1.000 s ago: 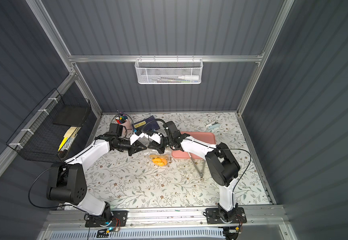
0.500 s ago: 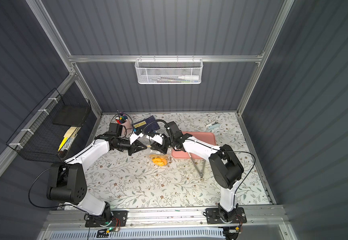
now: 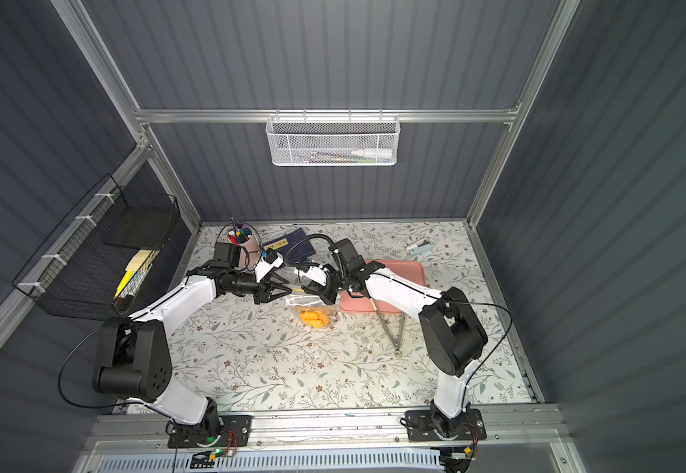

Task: Put the cookies into a resealable bag to prevent moisture
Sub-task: Close the ziploc bag at the center of the board.

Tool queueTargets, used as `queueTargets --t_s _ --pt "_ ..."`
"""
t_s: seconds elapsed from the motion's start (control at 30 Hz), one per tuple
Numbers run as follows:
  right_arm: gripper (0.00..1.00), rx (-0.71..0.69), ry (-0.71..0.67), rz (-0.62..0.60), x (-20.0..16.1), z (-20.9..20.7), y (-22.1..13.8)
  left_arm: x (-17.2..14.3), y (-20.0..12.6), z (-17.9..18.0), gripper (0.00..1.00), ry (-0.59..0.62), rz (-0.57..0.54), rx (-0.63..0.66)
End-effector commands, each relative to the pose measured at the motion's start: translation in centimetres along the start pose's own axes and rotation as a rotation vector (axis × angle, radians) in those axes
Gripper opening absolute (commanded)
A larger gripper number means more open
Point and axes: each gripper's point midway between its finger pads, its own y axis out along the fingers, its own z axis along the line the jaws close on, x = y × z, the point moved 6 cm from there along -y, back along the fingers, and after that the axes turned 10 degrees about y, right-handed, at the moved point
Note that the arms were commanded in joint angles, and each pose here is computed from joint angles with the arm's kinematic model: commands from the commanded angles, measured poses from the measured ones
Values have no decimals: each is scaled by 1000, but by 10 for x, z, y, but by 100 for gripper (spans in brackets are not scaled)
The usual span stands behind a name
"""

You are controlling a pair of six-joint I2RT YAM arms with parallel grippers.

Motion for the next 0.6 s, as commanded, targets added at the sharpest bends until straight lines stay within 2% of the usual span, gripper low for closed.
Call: queueTargets --t_s 0.0,0.17,0.3,0.33,0.37,0.4,0.47,0.5,0.57 --pt "0 32 16 -12 7 2 -6 2 9 0 44 -4 -43 -38" --pt "0 47 36 -25 10 1 -6 -2 20 -5 49 9 -1 -80" --pt "0 57 44 -33 11 0 -7 -4 24 -5 49 5 2 -87" --pt "0 60 44 -33 11 0 -7 -3 24 -4 46 4 -4 -85" --pt "0 63 42 -34 11 1 -7 -3 24 -3 39 5 -9 -84" --pt "0 65 44 -32 11 1 -6 -2 25 -2 30 5 -12 -82" --pt "0 67 43 -29 9 2 -6 1 25 -1 4 9 -26 -80" --pt "0 65 43 -29 9 1 -6 1 25 -1 0 10 -29 -82" --pt "0 63 44 -27 8 1 -6 2 24 -3 0 12 -38 -97"
